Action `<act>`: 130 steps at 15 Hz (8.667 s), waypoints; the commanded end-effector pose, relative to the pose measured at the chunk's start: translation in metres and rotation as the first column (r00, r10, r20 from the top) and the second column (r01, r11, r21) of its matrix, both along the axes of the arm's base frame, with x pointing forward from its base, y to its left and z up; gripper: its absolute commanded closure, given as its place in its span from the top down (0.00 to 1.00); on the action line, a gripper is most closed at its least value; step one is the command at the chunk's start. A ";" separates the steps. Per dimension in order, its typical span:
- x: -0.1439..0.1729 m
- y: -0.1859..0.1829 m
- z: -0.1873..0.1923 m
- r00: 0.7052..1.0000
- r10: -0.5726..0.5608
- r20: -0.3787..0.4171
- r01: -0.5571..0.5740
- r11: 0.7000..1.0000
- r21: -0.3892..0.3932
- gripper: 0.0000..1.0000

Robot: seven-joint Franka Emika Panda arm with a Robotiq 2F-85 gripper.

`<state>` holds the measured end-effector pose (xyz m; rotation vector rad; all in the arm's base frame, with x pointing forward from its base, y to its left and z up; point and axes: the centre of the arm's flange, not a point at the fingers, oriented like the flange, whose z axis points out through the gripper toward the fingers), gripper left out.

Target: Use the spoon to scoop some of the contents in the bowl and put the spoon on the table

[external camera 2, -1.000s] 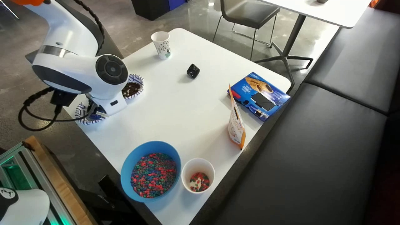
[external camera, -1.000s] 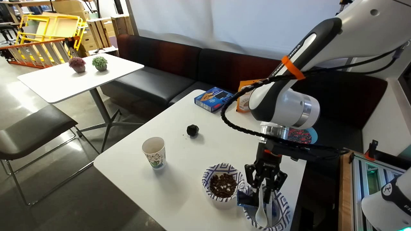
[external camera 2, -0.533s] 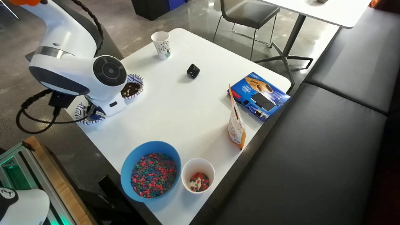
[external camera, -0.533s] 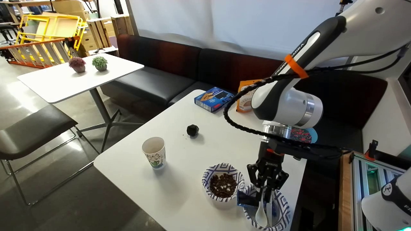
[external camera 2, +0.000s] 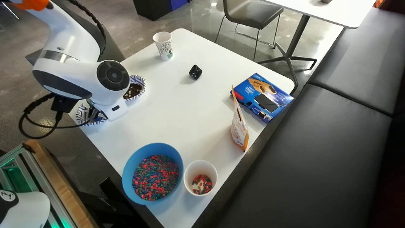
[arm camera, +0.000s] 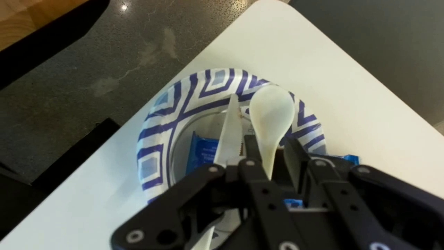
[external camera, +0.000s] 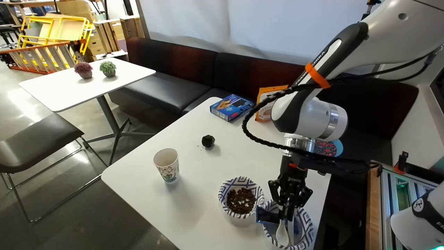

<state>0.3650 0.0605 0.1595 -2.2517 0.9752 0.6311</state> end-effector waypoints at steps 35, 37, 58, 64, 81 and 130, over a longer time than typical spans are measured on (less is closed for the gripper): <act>0.061 0.026 0.133 0.958 0.084 0.275 0.040 0.909 -0.416 0.03; 0.078 0.032 0.135 0.951 0.088 0.295 0.063 0.883 -0.465 0.03; 0.143 0.056 0.062 0.928 0.165 0.334 0.094 0.763 -0.640 0.03; 0.143 0.059 0.053 0.926 0.169 0.337 0.103 0.746 -0.658 0.03; 0.138 0.071 0.057 0.892 0.223 0.392 0.123 0.717 -0.686 0.03; 0.119 0.061 0.020 0.983 0.112 0.145 -0.048 0.919 -0.390 0.03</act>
